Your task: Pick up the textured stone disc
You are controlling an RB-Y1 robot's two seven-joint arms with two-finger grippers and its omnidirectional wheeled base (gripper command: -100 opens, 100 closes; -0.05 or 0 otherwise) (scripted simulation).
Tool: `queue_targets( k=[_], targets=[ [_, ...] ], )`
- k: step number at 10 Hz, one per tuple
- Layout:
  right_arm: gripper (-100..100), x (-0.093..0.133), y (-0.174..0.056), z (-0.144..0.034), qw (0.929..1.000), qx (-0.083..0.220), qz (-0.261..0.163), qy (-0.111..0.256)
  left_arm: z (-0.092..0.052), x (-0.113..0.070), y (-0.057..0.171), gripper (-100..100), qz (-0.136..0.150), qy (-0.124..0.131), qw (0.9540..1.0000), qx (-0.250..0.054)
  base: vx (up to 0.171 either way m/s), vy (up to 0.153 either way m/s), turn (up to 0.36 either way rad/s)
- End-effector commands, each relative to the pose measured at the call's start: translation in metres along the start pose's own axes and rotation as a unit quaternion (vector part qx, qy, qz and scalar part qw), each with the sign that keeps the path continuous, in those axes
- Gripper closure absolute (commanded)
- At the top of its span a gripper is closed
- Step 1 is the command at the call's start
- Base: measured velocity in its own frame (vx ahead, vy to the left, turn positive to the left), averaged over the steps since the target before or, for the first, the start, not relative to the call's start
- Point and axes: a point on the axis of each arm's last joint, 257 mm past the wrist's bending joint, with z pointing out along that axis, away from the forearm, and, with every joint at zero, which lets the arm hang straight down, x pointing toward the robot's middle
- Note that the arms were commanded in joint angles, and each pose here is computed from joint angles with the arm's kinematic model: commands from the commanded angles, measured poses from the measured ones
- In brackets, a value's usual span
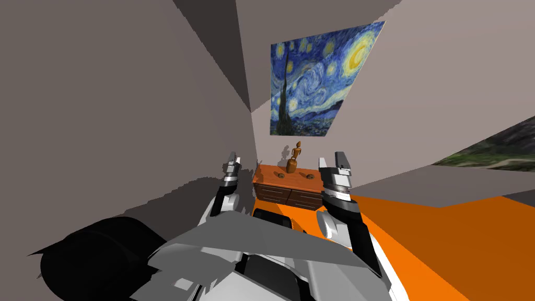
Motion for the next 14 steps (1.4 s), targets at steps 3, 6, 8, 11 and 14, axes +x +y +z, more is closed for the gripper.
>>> queue_targets(
  k=[3,6,8,11,14],
  targets=[
    [-100,0.039,-0.030,-0.015,0.9973,0.031,-0.004,0.067,0.000,0.000,0.000,0,0.000,0.000,1.0000,0.000,-0.004,-0.131,0.206],
    [-100,0.068,-0.054,-0.031,0.9916,0.055,-0.006,0.117,0.000,0.000,0.000,0,0.000,0.000,1.0000,0.000,-0.008,-0.159,0.199],
    [-100,0.100,-0.082,-0.057,0.9813,0.084,-0.008,0.173,0.000,0.000,0.000,0,0.000,0.000,1.0000,0.000,0.011,-0.120,0.254],
    [-100,0.133,-0.114,-0.095,0.9622,0.117,-0.018,0.245,0.000,0.000,0.000,0,0.000,0.000,1.0000,0.000,-0.018,-0.123,0.230],
    [-100,0.161,-0.144,-0.142,0.9357,0.148,-0.029,0.319,0.000,0.000,0.000,0,0.000,0.000,1.0000,0.000,-0.035,-0.169,0.314]
  ],
)
